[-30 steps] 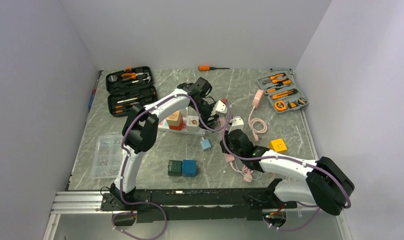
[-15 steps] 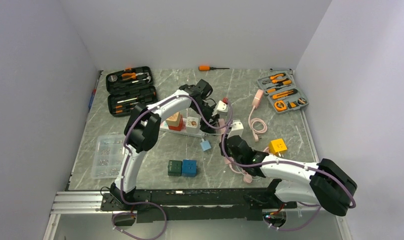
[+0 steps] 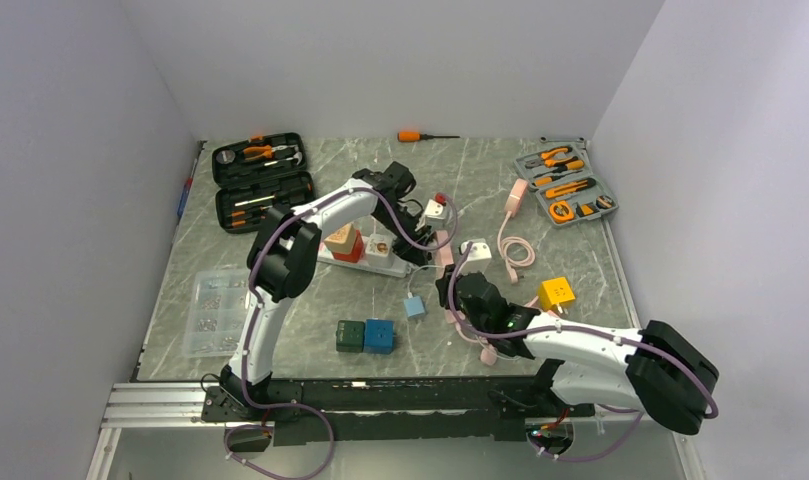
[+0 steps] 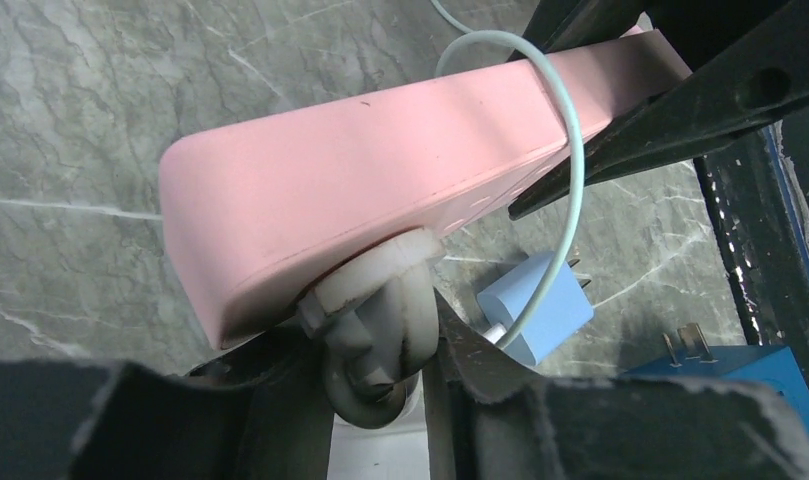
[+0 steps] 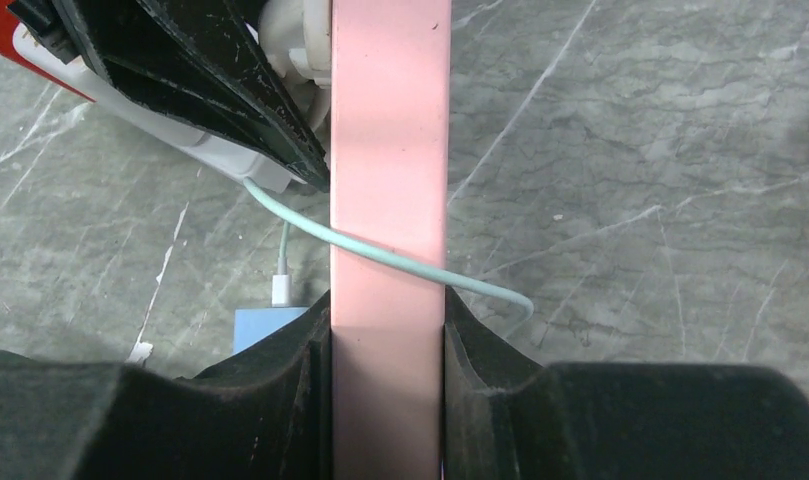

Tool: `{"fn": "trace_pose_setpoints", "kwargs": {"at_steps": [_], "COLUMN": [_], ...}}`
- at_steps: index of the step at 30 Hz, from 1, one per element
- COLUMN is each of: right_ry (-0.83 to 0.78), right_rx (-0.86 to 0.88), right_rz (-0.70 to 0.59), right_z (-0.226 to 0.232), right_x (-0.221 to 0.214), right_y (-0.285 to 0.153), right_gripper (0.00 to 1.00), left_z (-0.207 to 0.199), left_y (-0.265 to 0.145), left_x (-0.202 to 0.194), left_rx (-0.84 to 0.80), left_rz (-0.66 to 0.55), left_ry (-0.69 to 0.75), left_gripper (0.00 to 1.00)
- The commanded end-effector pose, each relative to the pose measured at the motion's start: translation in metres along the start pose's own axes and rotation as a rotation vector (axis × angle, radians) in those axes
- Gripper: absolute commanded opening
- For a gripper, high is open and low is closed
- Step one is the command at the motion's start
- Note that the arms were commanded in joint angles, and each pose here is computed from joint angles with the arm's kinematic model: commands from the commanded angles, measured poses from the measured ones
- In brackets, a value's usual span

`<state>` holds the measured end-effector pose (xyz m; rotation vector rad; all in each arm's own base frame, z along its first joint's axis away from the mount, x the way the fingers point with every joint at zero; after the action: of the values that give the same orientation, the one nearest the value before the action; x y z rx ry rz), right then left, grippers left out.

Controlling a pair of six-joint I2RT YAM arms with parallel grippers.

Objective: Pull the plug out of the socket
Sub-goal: Remove the plug from the socket.

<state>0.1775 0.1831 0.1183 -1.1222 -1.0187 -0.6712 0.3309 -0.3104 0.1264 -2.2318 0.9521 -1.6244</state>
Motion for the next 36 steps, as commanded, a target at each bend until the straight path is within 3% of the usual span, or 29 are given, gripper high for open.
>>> {"fn": "trace_pose_setpoints", "kwargs": {"at_steps": [1,2,5,9,12,15,22,30,33,36], "right_ry": [0.116,0.115,0.115,0.108,0.11,0.128,0.133,0.109,0.111,0.114], "right_rx": [0.037,0.046,0.079,0.152,0.227,0.296,0.559,0.368,0.285,0.307], "right_rz": [-0.137,-0.125,-0.102,-0.056,-0.002,0.069,0.119,-0.053,-0.079,-0.062], "right_z": [0.014,0.015,0.019,0.023,0.025,0.027,0.042,0.019,-0.002,-0.014], "right_x": [0.028,0.025,0.02,0.016,0.009,0.003,0.024,0.109,0.126,0.125], "right_y": [0.007,0.008,0.008,0.0,-0.012,-0.027,-0.069,-0.054,-0.03,-0.005], "right_gripper": [0.02,0.12,0.29,0.68,0.78,0.8,0.73,0.68,0.68,0.69], "left_z": [-0.013,-0.013,-0.013,-0.009,-0.003,0.0,0.002,-0.004,-0.007,-0.01], "left_y": [-0.015,-0.016,-0.02,-0.03,-0.039,-0.047,-0.063,-0.072,-0.071,-0.071], "left_x": [0.011,0.012,0.012,0.013,0.016,0.023,0.037,0.04,0.037,0.036], "left_rx": [-0.018,-0.014,-0.005,0.024,0.067,0.108,0.199,0.237,0.228,0.226], "left_rz": [-0.064,-0.065,-0.06,-0.075,-0.09,-0.115,-0.147,-0.136,-0.124,-0.125], "left_ry": [0.013,0.019,0.025,0.019,0.015,0.022,0.049,0.077,0.076,0.084], "left_gripper": [0.3,0.28,0.23,0.16,0.12,0.1,0.09,0.08,0.08,0.08]}}
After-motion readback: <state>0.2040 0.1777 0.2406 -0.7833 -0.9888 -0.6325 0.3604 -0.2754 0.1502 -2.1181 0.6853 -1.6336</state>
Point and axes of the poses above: each gripper's point midway between its finger pads, its own y axis out along the fingers, its own z axis along the line the jaws close on, x = y × z, the point moved 8 cm from there along -y, back along the fingers, and after that the axes turned 8 degrees about -y, right-handed, at the moved point
